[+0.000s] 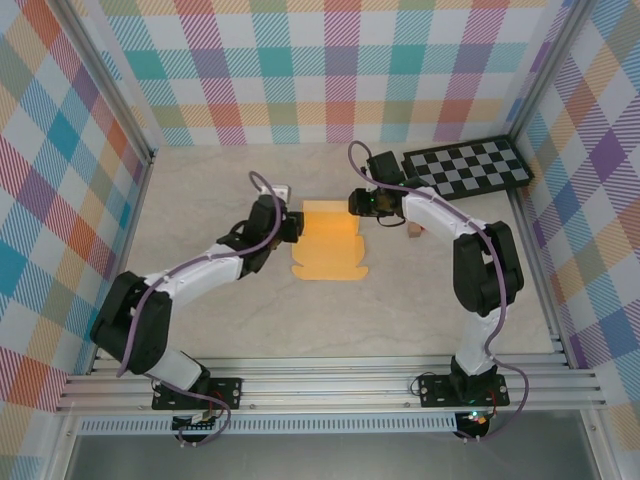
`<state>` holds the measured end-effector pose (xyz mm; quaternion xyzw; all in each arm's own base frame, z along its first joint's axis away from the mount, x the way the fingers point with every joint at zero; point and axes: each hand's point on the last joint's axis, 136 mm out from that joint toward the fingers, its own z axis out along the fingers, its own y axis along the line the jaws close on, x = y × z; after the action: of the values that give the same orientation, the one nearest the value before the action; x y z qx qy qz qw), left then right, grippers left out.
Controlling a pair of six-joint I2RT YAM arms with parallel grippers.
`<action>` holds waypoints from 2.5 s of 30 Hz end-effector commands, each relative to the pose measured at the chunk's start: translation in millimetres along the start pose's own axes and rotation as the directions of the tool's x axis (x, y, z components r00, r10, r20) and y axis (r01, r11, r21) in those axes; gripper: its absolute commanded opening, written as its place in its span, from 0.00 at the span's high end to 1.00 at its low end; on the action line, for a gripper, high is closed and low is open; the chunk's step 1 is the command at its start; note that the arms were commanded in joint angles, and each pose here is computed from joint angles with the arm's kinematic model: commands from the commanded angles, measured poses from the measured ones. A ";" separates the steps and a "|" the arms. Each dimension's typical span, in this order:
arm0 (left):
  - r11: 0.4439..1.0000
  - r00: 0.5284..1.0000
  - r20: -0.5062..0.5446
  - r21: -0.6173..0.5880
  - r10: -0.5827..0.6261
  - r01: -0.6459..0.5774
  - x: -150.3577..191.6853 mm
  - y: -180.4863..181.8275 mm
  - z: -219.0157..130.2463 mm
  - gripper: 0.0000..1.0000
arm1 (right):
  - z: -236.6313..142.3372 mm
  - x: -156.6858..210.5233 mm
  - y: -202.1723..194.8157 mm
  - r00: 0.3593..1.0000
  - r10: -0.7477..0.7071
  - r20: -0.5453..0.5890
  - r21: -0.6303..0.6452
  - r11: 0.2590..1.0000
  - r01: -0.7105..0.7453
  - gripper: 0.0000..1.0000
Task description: Fold the paper box
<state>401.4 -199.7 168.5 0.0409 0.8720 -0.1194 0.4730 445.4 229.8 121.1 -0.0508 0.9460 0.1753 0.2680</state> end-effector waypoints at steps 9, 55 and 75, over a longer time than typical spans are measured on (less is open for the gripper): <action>0.952 0.944 -0.177 0.076 -0.278 0.295 -13.3 -12.8 47.1 0.50 | 0.1 7.4 2.7 1.000 -0.018 -0.009 -0.032 0.999 0.017 0.63; 0.952 0.896 -0.322 -0.094 -0.307 0.292 95.1 8.8 90.5 1.00 | 20.7 57.1 -22.7 0.994 0.017 -0.105 0.028 0.999 -0.014 0.86; 0.981 0.928 -0.316 -0.061 -0.196 0.187 63.7 -3.1 89.2 1.00 | -25.6 14.1 6.5 1.000 0.009 -0.002 -0.059 0.998 -0.009 0.77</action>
<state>467.0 -235.5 121.1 -0.0626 0.8943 -0.2071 0.3916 430.5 230.0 118.6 -0.0350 0.9370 0.2116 0.2758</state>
